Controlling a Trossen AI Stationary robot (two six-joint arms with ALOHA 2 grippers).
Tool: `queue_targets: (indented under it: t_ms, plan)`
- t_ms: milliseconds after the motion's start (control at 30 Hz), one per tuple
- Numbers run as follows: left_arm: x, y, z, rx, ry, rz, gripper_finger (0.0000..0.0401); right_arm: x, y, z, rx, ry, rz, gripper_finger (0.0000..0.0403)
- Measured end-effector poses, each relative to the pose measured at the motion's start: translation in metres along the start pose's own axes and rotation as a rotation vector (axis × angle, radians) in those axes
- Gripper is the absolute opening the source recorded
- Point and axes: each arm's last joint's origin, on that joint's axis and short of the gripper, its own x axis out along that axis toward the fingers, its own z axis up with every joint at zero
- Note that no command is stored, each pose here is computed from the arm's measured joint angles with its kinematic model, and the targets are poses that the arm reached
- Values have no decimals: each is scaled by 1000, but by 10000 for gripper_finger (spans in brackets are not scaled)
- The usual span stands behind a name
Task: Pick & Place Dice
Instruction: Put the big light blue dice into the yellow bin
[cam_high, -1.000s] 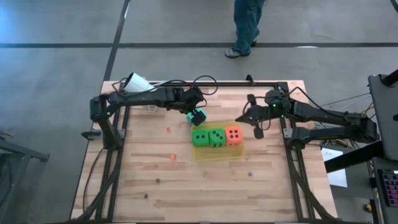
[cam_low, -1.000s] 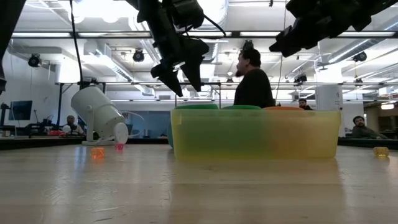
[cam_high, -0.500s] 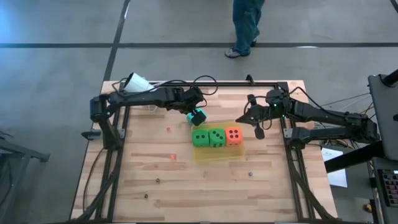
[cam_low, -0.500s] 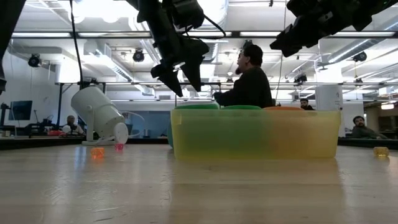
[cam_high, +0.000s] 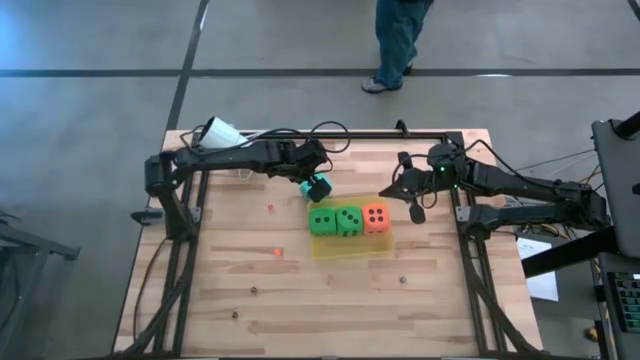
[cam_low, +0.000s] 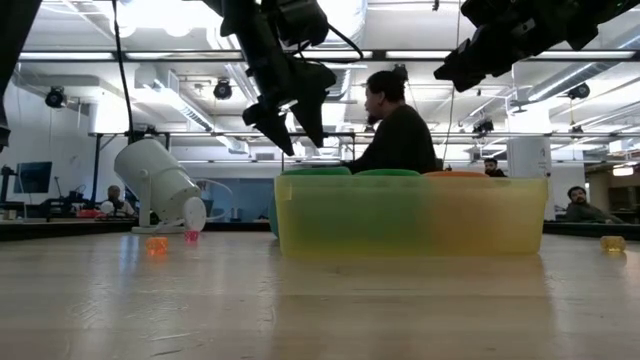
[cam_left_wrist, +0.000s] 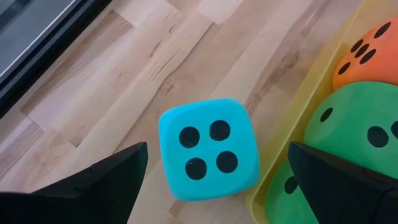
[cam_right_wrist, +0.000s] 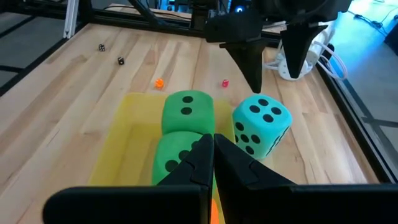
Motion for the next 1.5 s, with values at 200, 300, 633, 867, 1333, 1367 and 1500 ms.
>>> queue_targets:
  t_ms: [200, 300, 633, 867, 1333, 1367, 1500]
  plan:
    - [0, 0, 0, 0, -4, -1, 391, 0, 0, 0, 0, 0, 0, 8]
    - [0, 0, 0, 4, -4, -1, 391, 0, 0, 0, 0, 0, 0, 8]
    - [0, 1, 0, 10, 5, -4, 396, 0, 0, 0, 0, 0, 0, 8]
    - [11, -2, -2, 44, 38, -18, 399, 0, 0, 0, 0, 0, -1, 8]
    - [26, -2, -5, 95, 85, -15, 400, 0, 0, 0, 0, 0, -1, 8]
    - [28, -2, -6, 94, 90, -11, 400, 0, 0, 0, 0, 0, -1, 8]
    - [37, -1, -5, 85, 95, -6, 400, 0, 0, 0, 0, 0, -1, 8]
